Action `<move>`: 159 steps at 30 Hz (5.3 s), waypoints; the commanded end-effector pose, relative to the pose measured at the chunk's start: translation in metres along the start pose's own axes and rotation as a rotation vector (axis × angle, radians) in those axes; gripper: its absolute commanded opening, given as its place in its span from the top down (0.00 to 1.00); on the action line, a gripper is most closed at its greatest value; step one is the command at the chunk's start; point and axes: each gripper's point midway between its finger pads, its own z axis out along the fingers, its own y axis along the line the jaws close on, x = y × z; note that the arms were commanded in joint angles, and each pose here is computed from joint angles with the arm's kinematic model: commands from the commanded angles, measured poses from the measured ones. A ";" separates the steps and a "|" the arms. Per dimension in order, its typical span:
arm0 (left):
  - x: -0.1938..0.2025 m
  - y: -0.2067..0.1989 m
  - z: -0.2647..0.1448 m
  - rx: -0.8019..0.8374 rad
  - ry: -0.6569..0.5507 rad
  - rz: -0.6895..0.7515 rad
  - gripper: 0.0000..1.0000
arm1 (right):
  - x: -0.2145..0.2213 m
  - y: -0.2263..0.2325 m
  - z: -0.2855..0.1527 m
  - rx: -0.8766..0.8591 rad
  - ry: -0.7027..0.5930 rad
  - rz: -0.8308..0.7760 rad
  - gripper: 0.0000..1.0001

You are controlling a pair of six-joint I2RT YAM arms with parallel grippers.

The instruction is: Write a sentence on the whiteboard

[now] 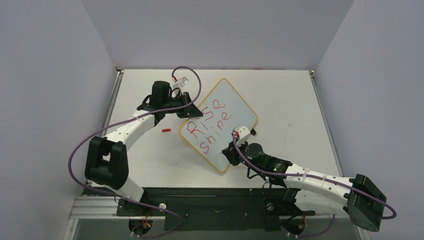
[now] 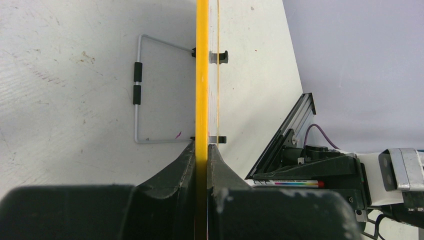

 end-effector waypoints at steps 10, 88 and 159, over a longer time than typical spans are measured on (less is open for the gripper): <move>-0.024 0.001 -0.002 -0.002 -0.087 0.089 1.00 | -0.050 0.024 0.009 -0.051 -0.113 -0.004 1.00; -0.024 -0.004 -0.006 0.007 -0.094 0.095 1.00 | 0.006 0.015 0.015 0.119 0.057 -0.100 1.00; -0.024 -0.005 -0.007 0.010 -0.097 0.095 1.00 | -0.001 0.011 -0.008 0.163 0.030 -0.039 1.00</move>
